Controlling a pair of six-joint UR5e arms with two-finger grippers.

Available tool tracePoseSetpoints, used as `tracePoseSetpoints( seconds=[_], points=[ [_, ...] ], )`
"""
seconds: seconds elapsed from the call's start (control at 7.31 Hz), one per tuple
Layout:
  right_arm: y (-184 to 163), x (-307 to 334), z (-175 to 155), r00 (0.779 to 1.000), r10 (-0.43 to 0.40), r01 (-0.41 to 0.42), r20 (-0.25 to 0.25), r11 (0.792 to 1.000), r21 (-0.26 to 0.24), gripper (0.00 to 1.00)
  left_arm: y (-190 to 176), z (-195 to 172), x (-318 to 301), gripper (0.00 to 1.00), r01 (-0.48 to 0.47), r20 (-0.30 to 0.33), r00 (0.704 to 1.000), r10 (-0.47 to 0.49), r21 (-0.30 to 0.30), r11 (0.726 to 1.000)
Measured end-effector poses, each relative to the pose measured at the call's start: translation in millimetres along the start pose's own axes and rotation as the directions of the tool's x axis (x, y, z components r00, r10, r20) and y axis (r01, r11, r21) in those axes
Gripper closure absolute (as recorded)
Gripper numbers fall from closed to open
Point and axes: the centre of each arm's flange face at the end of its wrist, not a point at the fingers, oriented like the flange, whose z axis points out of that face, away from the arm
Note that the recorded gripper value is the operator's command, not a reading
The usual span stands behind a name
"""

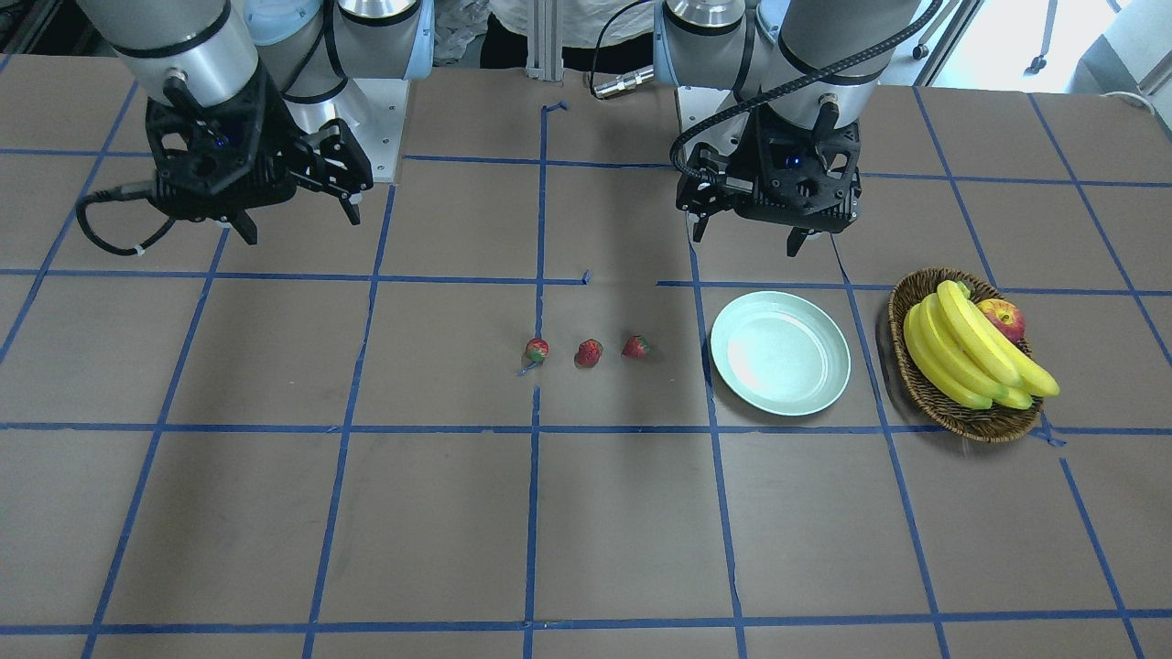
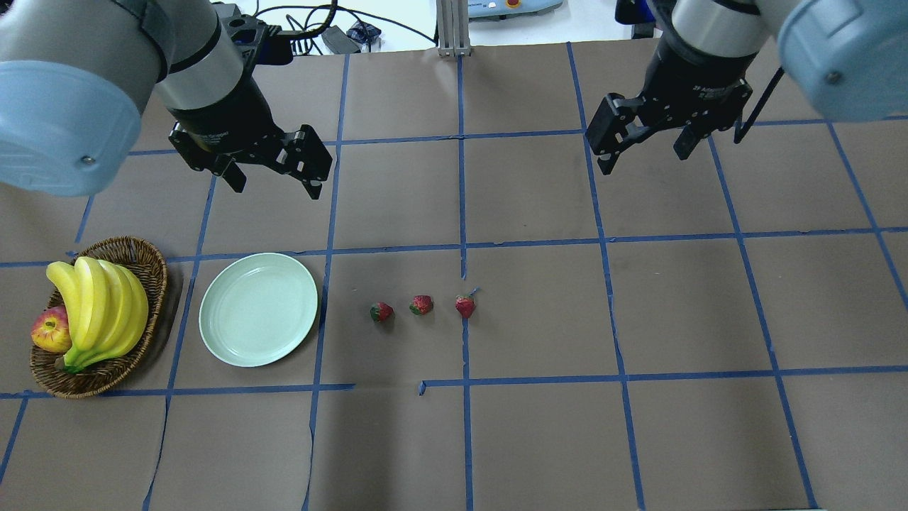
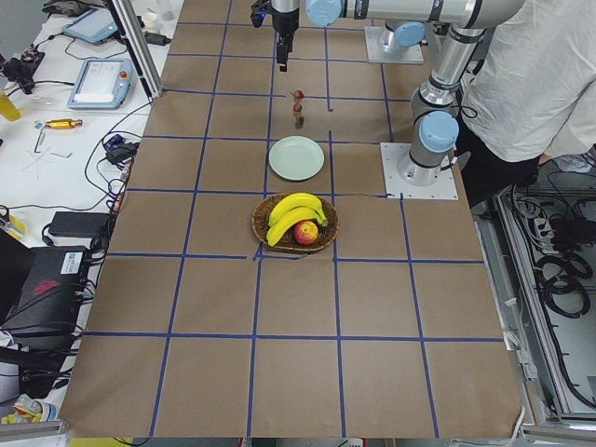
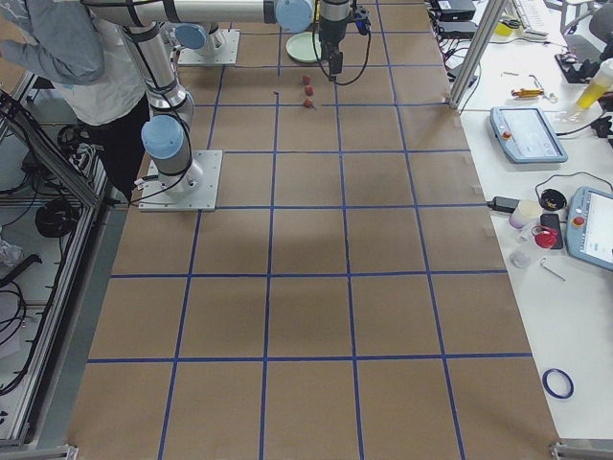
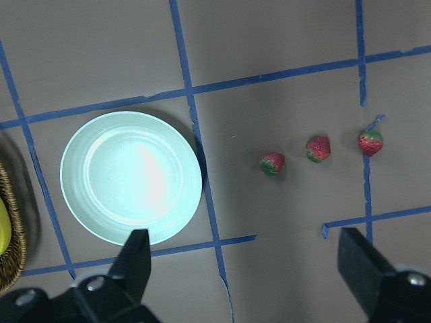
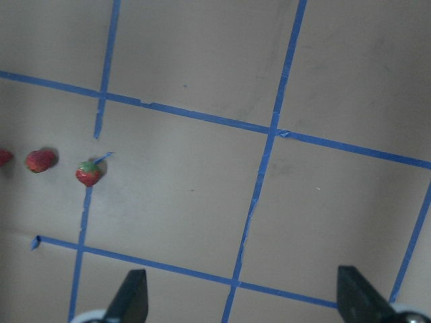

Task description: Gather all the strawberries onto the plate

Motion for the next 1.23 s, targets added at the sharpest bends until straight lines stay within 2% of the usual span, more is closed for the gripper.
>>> tracePoseSetpoints(
  seconds=[0.14,0.41,0.55,0.96,1.09,1.23],
  points=[
    [0.0,-1.0,-11.1,1.000,0.030,-0.030,0.000,1.000,0.009,0.10,-0.4,0.9,0.0,0.00,0.000,0.000,1.000,0.000,-0.002,1.000],
    [-9.5,5.6,-18.6,0.997,0.053,-0.049,-0.050,0.995,0.084,0.07,-1.1,2.0,-0.1,0.00,0.000,0.000,1.000,0.000,-0.004,1.000],
    [-11.3,10.2,-19.8,0.995,0.061,-0.054,-0.078,0.994,0.099,0.01,-1.5,2.3,-0.1,0.00,0.000,0.000,1.000,0.000,-0.005,1.000],
    [-14.2,12.8,-17.1,0.994,0.067,-0.059,-0.085,0.993,0.104,0.00,-3.4,8.7,-0.3,0.00,0.007,-0.001,1.000,-0.007,-0.018,1.000],
    [-14.4,12.7,-16.5,0.994,0.067,-0.059,-0.082,0.993,0.103,0.00,-4.0,23.7,-0.4,0.00,0.011,-0.004,1.000,-0.012,-0.043,0.999],
    [-14.6,12.8,-15.6,0.994,0.067,-0.059,-0.082,0.993,0.102,0.00,-4.3,54.4,1.2,0.00,0.021,-0.009,1.000,-0.022,-0.063,0.998]
  ],
)
